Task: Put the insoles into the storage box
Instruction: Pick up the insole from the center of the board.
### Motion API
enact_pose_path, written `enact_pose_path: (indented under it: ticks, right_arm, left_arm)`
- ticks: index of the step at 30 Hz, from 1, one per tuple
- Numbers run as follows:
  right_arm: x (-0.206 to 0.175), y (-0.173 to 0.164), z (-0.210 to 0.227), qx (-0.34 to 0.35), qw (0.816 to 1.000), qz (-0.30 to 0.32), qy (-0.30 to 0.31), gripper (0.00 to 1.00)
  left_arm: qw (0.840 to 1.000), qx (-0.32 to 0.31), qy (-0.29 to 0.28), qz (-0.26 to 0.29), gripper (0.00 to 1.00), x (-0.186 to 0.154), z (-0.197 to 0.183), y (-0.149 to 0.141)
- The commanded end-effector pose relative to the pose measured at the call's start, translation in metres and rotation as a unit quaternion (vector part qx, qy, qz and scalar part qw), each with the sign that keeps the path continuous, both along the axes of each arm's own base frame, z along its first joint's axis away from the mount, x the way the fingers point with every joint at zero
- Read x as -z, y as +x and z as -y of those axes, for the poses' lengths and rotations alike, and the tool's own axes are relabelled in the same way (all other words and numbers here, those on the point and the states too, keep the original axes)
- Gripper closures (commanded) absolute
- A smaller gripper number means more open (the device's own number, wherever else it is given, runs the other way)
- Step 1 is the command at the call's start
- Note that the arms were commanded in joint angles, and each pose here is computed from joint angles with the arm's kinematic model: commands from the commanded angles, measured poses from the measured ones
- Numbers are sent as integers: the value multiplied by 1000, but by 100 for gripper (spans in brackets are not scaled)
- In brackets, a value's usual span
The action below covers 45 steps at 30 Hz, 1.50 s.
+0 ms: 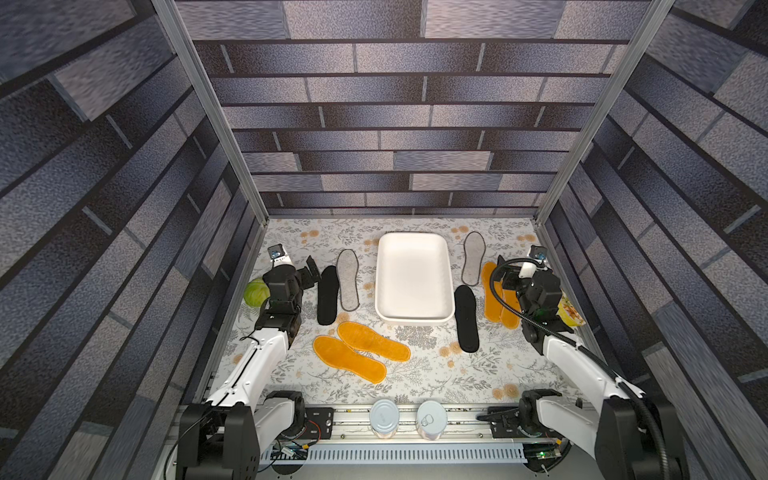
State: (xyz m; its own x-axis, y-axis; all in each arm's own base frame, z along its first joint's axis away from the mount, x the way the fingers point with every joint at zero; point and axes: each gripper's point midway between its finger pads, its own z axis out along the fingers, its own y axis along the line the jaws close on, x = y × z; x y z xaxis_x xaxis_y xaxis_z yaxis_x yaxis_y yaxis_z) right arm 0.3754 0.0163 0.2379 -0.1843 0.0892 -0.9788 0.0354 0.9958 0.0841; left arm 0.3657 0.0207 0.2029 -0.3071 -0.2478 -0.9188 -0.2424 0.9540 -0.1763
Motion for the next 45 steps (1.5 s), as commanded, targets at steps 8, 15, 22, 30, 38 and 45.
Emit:
enact_pose_path:
  ticks: [8,15,22,30,38,45]
  right_arm:
    - [-7,-45,-76,-130,960,-238,73,3]
    - [-15,-60,-137,-186,940,-269,95,2]
    - [5,-74,-185,-209,923,-315,70,1]
    - [21,-79,-216,-232,914,-326,63,1]
    - [20,-83,-210,-227,918,-319,60,0]
    - [20,-86,-205,-223,920,-318,60,0]
  left_arm:
    - [951,-12,-133,-280,0,81,31,-58]
    - [912,30,-150,-380,0,115,67,-73]
    - [896,45,-148,-415,0,132,77,-79]
    - [896,51,-124,-424,0,143,75,-64]
    - [890,48,-108,-441,0,148,66,-47]
    - [876,61,-92,-469,0,158,65,-42]
